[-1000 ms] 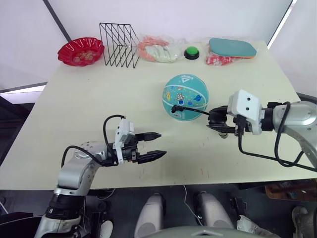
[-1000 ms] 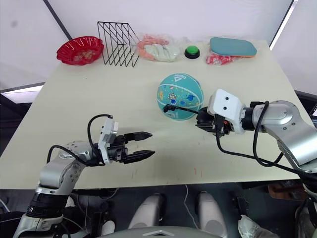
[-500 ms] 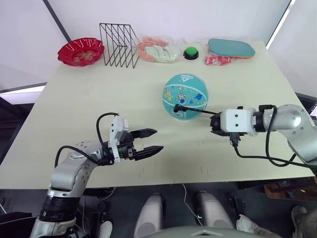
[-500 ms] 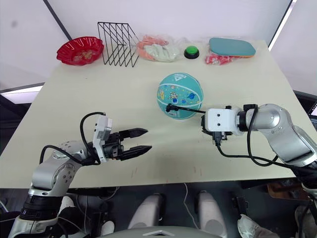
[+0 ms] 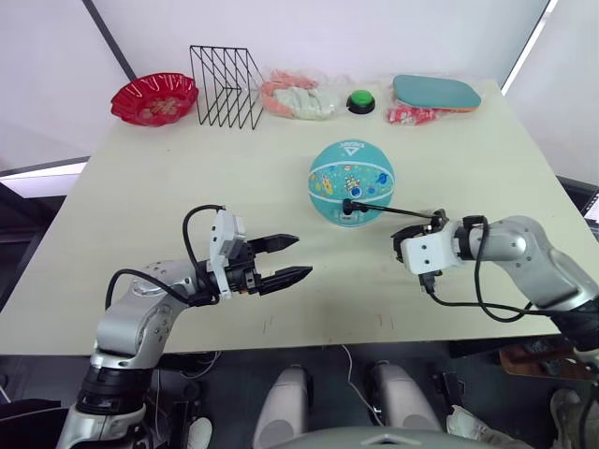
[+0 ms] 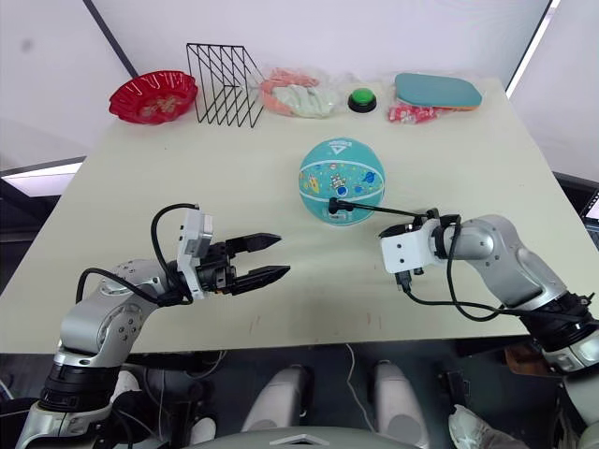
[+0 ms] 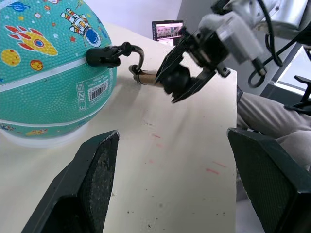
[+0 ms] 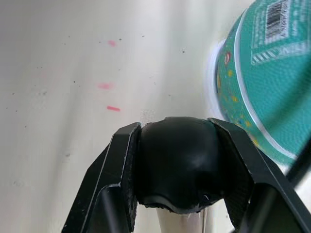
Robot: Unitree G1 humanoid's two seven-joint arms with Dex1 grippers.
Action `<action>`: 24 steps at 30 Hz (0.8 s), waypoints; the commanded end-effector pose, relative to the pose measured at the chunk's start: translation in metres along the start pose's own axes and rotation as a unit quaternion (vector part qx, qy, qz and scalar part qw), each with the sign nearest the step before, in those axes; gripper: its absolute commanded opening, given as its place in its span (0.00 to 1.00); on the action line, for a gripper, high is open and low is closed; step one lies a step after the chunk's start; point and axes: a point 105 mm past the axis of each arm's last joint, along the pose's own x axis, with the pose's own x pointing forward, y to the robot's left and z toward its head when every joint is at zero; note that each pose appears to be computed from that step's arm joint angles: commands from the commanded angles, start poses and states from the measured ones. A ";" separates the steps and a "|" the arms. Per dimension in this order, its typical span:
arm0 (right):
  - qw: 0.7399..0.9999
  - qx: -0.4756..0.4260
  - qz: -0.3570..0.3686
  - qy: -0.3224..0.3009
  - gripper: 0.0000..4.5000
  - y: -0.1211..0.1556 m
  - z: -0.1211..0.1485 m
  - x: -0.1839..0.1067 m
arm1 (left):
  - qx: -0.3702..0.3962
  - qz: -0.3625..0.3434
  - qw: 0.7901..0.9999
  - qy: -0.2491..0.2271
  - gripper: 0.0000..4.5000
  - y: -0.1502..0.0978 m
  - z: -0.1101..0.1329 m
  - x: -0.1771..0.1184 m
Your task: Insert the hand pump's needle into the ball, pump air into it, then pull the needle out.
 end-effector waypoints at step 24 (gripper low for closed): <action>0.963 0.227 -0.036 -0.141 0.99 0.008 0.027 -0.038 | 0.039 0.014 0.999 -0.004 0.84 0.005 0.034 -0.016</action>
